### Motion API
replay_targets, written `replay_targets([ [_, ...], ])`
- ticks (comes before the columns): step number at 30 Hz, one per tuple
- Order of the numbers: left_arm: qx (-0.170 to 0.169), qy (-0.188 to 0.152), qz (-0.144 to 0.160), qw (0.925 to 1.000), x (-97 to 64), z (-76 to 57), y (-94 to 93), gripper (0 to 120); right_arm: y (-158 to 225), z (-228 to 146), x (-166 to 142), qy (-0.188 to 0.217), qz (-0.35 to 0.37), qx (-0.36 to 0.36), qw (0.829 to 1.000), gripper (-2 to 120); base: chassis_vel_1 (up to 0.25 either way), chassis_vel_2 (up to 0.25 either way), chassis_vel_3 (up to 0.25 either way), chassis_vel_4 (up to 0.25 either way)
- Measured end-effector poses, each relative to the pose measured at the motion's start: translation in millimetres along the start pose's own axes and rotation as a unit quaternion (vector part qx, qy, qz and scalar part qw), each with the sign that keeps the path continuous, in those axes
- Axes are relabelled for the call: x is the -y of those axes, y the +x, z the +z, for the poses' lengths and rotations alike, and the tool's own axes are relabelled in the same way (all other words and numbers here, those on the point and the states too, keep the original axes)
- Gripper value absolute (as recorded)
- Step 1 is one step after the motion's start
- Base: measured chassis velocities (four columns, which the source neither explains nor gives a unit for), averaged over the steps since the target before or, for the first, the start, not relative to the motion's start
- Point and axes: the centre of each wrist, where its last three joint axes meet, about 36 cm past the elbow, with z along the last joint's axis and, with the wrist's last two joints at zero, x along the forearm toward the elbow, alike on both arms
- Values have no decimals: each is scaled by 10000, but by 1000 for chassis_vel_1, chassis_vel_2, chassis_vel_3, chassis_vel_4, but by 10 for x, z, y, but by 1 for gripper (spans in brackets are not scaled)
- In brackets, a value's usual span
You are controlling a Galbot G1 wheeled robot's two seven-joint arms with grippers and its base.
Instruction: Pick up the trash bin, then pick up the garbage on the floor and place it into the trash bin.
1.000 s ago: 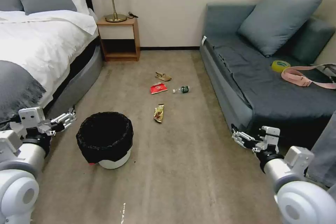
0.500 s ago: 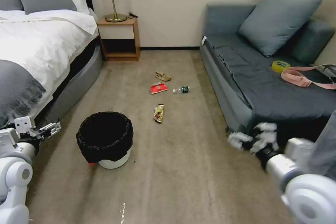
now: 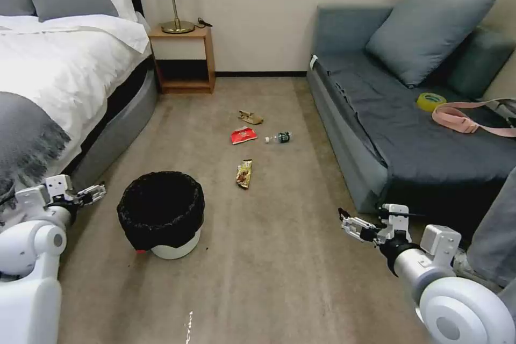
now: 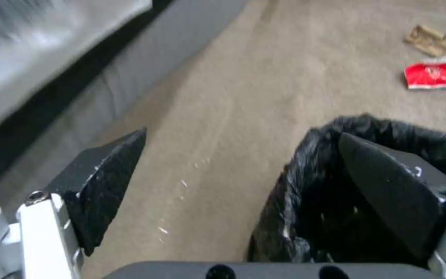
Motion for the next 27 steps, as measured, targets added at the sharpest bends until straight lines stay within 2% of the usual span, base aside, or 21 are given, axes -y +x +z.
replay_targets([
  [2, -162, 43, 38, 9999, 52, 71, -124, 100, 2, 11, -7, -5, 7, -4, 10000, 100, 0, 0, 0, 0],
  [5, -252, 61, 59, 9996, 80, 120, -186, 100, 8, 15, -11, -15, 4, -4, 10000, 100, 0, 0, 0, 0],
  [7, -456, 99, 104, 9989, 148, 236, -335, 100, 19, 23, -17, -43, -2, 10, 10000, 100, 0, 0, 0, 0],
  [9, -494, 97, 112, 9987, 169, 260, -373, 100, 20, 27, -19, -47, 3, 16, 10000, 100, 0, 0, 0, 0],
  [11, -591, 48, 135, 9982, 243, 321, -492, 100, 21, 39, -25, -56, 17, 34, 10000, 100, 0, 0, 0, 0],
  [20, -778, -49, 172, 9968, 408, 399, -784, 100, 6, 82, -31, -90, 67, 65, 9999, 100, 0, 0, 0, 0],
  [23, -908, -128, 150, 9957, 483, 460, -936, 100, -10, 93, -31, -107, 67, 77, 9999, 100, 0, 0, 0, 0],
  [25, -933, -141, 145, 9954, 492, 478, -962, 100, -12, 94, -31, -112, 64, 81, 9999, 100, 0, 0, 0, 0],
  [27, -990, -132, 107, 9949, 512, 547, -1075, 100, -15, 95, -35, -130, 50, 94, 9999, 100, 0, 0, 0, 0],
])
